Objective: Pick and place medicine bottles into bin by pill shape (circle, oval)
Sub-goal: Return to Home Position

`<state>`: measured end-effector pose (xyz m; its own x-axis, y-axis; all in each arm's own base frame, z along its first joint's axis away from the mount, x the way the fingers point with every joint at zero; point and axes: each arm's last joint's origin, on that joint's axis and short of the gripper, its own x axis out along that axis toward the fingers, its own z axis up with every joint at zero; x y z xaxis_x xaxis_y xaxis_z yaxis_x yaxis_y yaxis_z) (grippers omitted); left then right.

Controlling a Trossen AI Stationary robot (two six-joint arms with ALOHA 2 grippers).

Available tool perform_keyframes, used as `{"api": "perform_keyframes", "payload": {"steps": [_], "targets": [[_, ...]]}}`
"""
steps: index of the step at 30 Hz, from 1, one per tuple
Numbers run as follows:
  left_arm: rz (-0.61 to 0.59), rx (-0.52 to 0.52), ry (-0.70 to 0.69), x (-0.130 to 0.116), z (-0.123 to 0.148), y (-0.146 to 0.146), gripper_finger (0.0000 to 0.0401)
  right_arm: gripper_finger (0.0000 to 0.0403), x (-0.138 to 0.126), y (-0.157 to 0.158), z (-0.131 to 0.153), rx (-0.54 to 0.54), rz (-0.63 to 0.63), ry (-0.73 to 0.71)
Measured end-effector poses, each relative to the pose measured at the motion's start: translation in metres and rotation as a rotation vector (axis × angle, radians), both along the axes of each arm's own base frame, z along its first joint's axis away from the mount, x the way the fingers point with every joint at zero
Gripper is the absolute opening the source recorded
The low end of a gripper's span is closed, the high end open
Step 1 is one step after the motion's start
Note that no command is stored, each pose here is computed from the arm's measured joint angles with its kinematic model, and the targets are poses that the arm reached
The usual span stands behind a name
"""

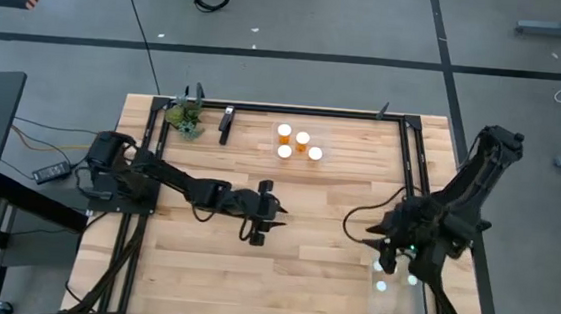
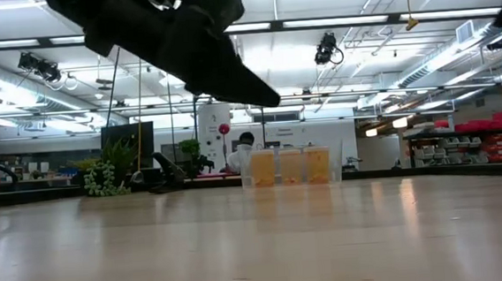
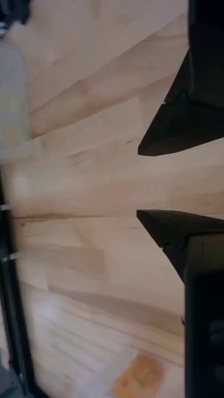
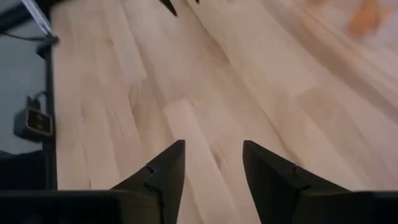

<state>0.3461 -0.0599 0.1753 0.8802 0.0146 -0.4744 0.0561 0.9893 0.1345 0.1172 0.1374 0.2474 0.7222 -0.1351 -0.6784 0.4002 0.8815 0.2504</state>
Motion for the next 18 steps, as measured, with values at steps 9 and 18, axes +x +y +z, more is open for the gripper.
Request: {"api": "perform_keyframes", "payload": {"steps": [9,18], "targets": [[0.01,-0.054,-0.062,-0.03,0.012,0.002,0.0142,0.0123,0.013,-0.037,-0.017,-0.022,0.106,-0.194],[0.037,-0.101,-0.139,-0.06,0.015,0.011,0.0126,0.0088,0.013,-0.063,-0.014,-0.134,0.147,-0.275]]}}
